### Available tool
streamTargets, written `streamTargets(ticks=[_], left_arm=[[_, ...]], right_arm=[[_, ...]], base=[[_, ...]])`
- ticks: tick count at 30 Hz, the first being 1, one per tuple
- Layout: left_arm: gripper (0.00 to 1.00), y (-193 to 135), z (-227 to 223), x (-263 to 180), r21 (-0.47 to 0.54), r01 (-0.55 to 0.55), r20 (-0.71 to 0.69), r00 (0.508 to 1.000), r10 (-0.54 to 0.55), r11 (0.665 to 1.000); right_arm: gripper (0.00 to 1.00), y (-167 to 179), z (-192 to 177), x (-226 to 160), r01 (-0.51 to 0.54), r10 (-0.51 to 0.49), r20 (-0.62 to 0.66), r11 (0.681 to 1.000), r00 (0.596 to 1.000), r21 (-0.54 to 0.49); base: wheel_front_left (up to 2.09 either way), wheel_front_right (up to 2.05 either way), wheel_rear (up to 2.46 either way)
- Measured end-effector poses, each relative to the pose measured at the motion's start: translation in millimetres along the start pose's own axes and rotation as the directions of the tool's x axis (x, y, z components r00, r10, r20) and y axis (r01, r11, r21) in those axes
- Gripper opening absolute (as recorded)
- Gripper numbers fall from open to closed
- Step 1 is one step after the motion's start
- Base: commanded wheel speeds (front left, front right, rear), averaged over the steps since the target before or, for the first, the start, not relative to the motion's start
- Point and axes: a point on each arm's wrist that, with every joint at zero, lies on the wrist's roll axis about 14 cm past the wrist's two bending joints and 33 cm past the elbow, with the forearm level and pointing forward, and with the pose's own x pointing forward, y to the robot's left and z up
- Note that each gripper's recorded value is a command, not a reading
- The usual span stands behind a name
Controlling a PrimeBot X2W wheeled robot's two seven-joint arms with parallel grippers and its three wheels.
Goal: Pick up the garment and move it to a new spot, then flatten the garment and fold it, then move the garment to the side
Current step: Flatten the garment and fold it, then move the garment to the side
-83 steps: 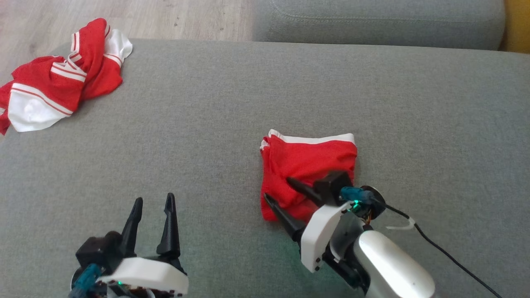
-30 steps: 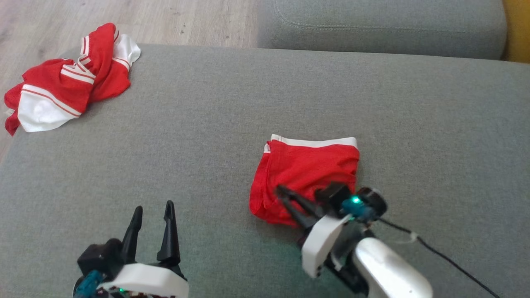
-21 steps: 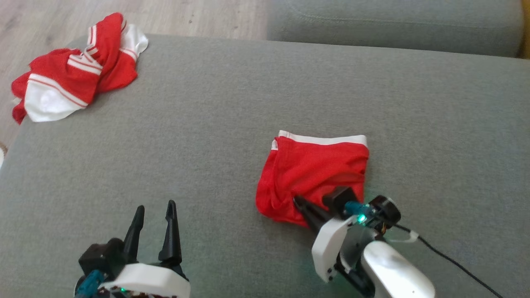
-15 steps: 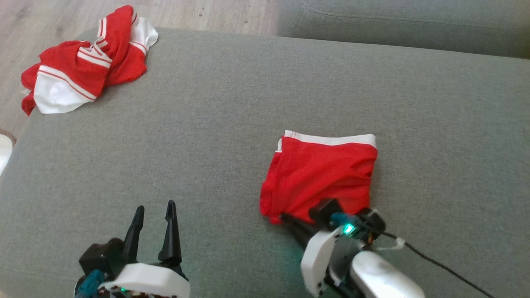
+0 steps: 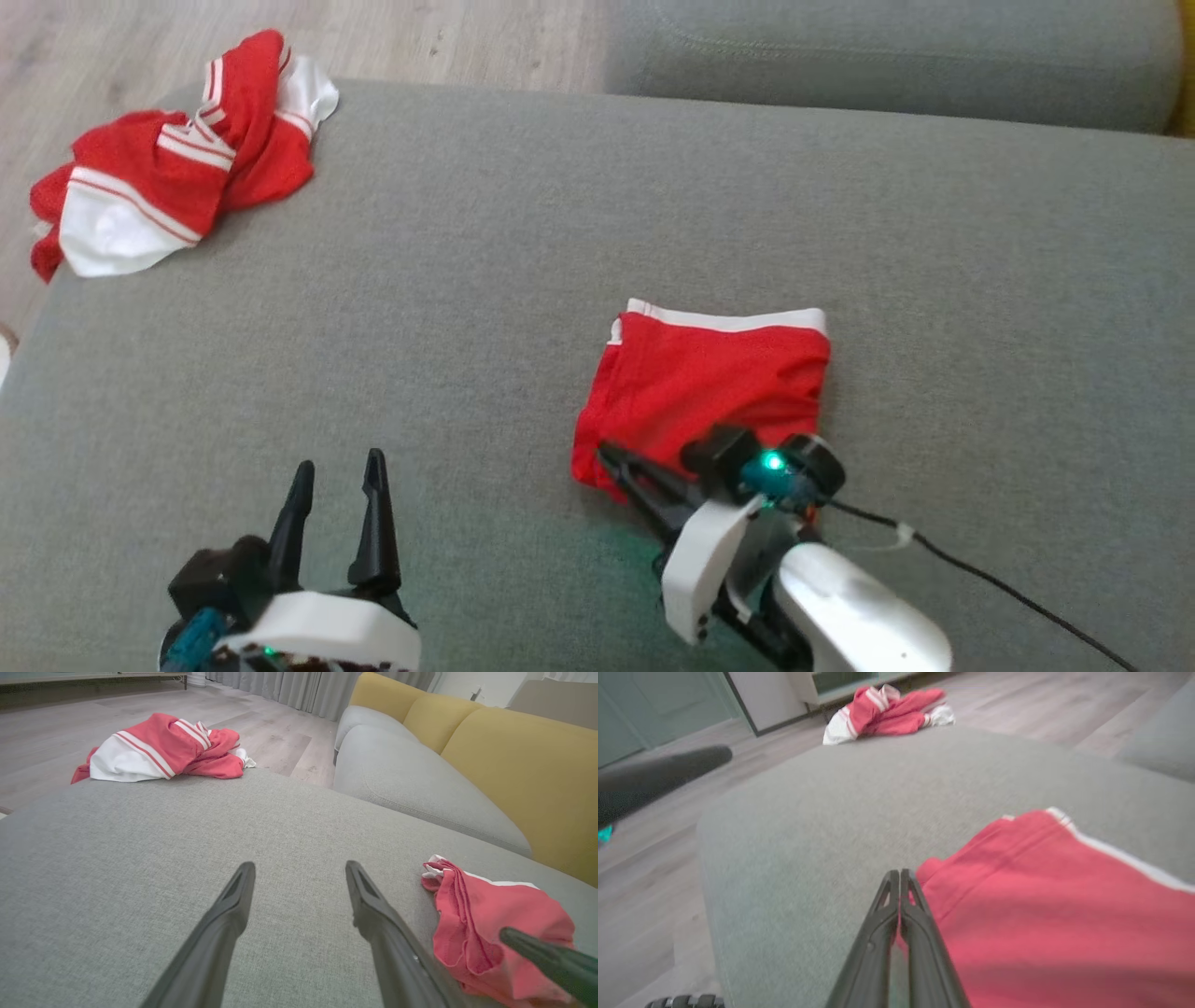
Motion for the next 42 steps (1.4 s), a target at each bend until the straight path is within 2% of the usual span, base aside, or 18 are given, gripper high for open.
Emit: streamTargets(ticks=[4, 5, 6, 7, 8, 12, 17, 18, 20, 24, 30, 42], left_arm=[[1.0, -5, 7, 0, 0.018, 0.026, 0.022, 0.999, -0.026, 1.0], [1.0, -6, 9, 0, 0.025, 0.032, 0.027, 0.999, -0.033, 0.999], [1.0, -6, 10, 0, 0.03, 0.037, 0.032, 0.999, -0.038, 0.999], [1.0, -11, 14, 0, 0.033, 0.054, 0.045, 0.997, -0.055, 0.998], [1.0, -14, 15, 0, 0.034, 0.063, 0.053, 0.996, -0.065, 0.997], [1.0, -25, 19, 0, 0.041, 0.097, 0.067, 0.993, -0.099, 0.994], [1.0, -34, 13, -1, 0.043, 0.12, 0.064, 0.99, -0.123, 0.992], [1.0, -34, 13, -1, 0.043, 0.12, 0.064, 0.99, -0.123, 0.992], [1.0, -36, 8, -3, 0.037, 0.127, 0.056, 0.99, -0.129, 0.991], [1.0, -34, -10, -10, 0.037, 0.125, 0.009, 0.992, -0.126, 0.991], [1.0, -31, -15, -15, 0.041, 0.121, 0.001, 0.993, -0.121, 0.992], [1.0, -31, -18, -15, 0.044, 0.12, -0.006, 0.993, -0.12, 0.992]], right_arm=[[0.25, -21, 33, -13, 0.083, -0.085, 0.13, 0.996, 0.988, 0.016], [0.37, -28, 39, -19, 0.113, -0.115, 0.158, 0.993, 0.981, 0.024], [0.44, -34, 43, -25, 0.143, -0.147, 0.178, 0.989, 0.973, 0.038], [0.87, -48, 44, -41, 0.208, -0.218, 0.207, 0.976, 0.954, 0.07], [1.0, -54, 42, -49, 0.24, -0.253, 0.213, 0.967, 0.944, 0.087], [1.0, -77, 29, -85, 0.363, -0.391, 0.218, 0.918, 0.894, 0.159], [1.0, -100, 10, -128, 0.488, -0.534, 0.198, 0.839, 0.822, 0.238], [1.0, -100, 10, -128, 0.488, -0.534, 0.198, 0.839, 0.822, 0.238], [1.0, -107, 3, -141, 0.524, -0.575, 0.187, 0.811, 0.796, 0.261], [1.0, -115, -2, -159, 0.572, -0.627, 0.189, 0.772, 0.755, 0.276], [1.0, -118, -10, -173, 0.6, -0.66, 0.176, 0.743, 0.73, 0.297], [1.0, -117, -14, -173, 0.602, -0.661, 0.163, 0.74, 0.732, 0.298]], base=[[0.0, 0.0, 0.0], [0.0, 0.0, 0.0], [0.0, 0.0, 0.0], [0.0, 0.0, 0.0], [0.0, 0.0, 0.0], [0.0, 0.0, 0.0], [0.0, 0.0, 0.0], [0.0, 0.0, 0.0], [0.0, 0.0, 0.0], [0.0, 0.0, 0.0], [0.0, 0.0, 0.0], [0.0, 0.0, 0.0]])
